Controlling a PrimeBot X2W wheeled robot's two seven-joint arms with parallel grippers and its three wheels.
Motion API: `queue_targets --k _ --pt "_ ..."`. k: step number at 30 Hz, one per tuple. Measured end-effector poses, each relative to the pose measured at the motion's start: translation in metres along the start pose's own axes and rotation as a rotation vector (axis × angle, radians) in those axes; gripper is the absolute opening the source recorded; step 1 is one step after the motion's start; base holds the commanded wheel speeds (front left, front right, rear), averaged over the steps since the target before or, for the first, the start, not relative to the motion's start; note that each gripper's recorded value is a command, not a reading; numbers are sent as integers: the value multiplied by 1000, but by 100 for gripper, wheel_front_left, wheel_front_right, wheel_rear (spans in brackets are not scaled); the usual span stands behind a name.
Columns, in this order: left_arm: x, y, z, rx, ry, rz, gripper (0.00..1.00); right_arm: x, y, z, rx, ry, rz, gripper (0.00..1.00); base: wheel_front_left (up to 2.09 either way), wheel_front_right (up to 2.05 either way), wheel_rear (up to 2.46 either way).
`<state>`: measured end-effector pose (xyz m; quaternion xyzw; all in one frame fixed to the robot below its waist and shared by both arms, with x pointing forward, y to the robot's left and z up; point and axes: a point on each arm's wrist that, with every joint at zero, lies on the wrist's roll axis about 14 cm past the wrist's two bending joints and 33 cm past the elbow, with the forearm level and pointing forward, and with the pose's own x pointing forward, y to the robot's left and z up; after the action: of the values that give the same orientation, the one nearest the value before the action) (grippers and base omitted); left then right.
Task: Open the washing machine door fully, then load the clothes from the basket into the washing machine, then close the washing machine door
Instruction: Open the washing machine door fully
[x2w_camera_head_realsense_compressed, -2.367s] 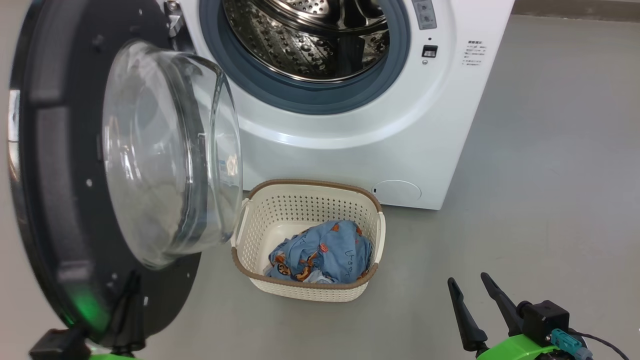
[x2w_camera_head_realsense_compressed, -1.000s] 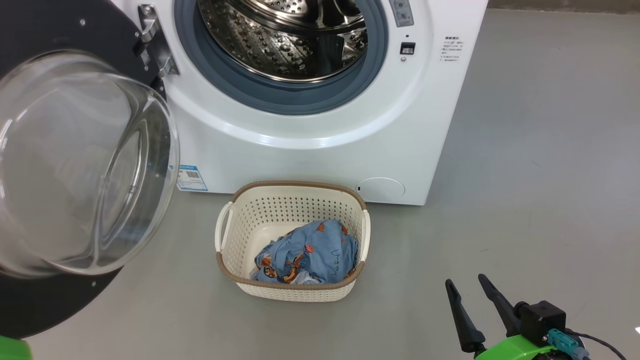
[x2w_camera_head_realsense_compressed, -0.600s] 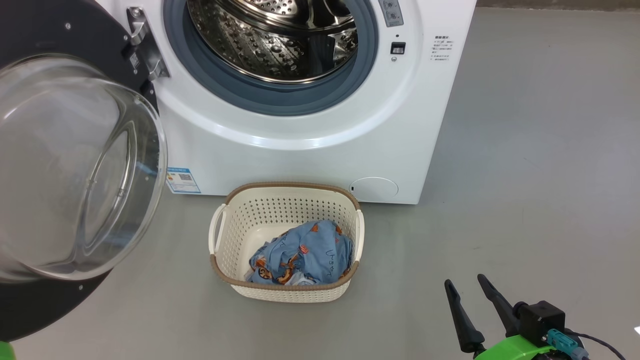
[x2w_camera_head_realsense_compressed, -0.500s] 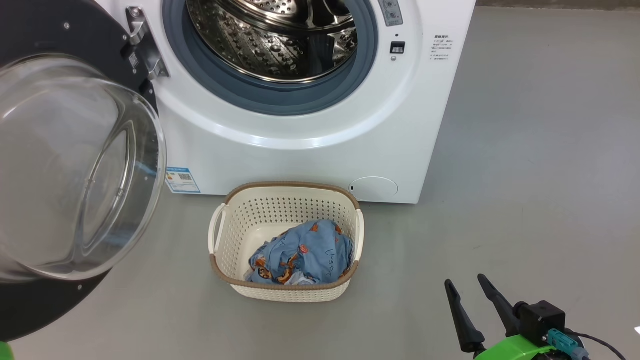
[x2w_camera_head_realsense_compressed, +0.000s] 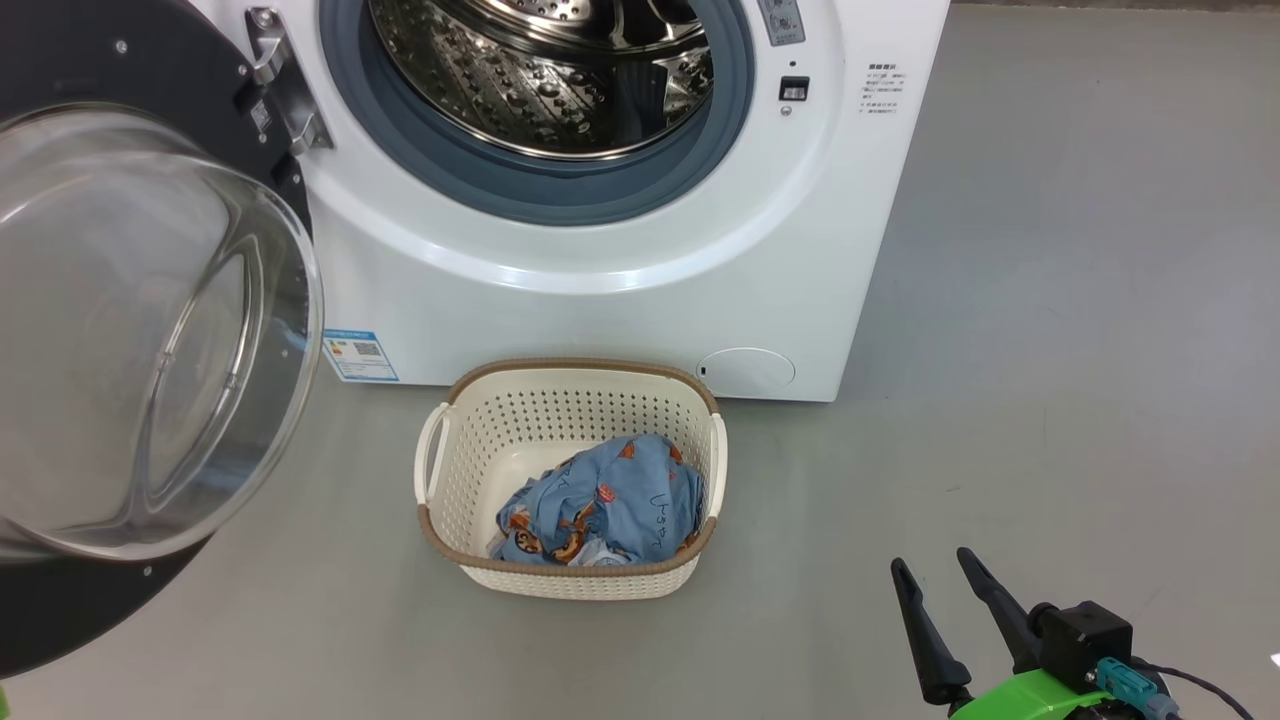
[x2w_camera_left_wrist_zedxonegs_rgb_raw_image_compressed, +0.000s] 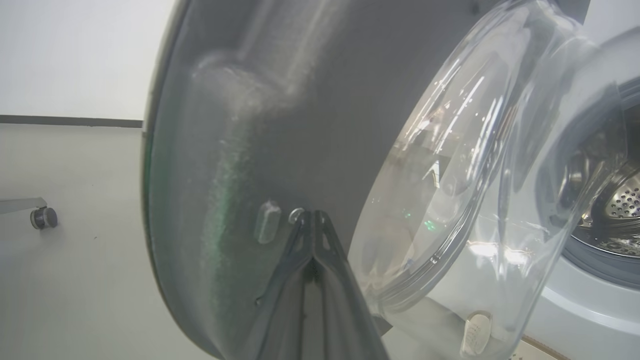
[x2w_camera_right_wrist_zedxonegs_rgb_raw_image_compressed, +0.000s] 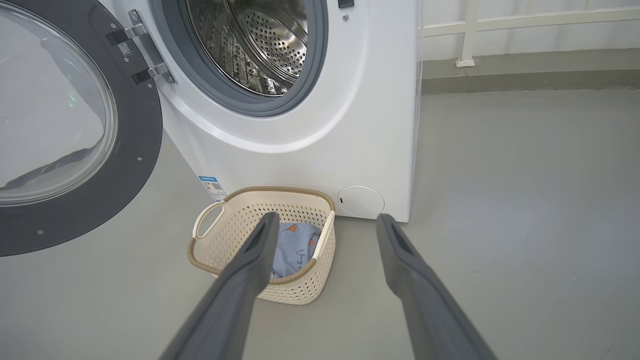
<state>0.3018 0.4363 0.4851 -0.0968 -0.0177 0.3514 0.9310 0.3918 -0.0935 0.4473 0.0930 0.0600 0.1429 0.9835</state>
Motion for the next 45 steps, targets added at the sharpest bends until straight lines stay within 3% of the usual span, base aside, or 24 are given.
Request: queue_targets --k 14,34,35,36,37,39,45 --pt "0 -11 15 2 -52 -30 0 1 0 2 -1 -5 1 100 0 0 0" --pt "-33 -73 18 -15 -103 -212 0 1 2 4 2 -11 4 100 0 0 0" --pt "-36 -78 17 -17 -102 -228 4 1 1 4 7 -12 3 100 0 0 0" --pt "-39 -82 16 -18 -99 -242 30 1 1 4 10 -13 1 100 0 0 0" --pt "-42 -86 15 -23 -97 -255 30 1 1 4 11 -13 0 100 0 0 0" --pt "-47 -93 15 -21 -97 -281 99 1 1 5 13 -15 -1 100 0 0 0" --pt "-58 -101 19 -26 -114 -320 100 0 1 8 10 -24 -1 100 0 0 0"
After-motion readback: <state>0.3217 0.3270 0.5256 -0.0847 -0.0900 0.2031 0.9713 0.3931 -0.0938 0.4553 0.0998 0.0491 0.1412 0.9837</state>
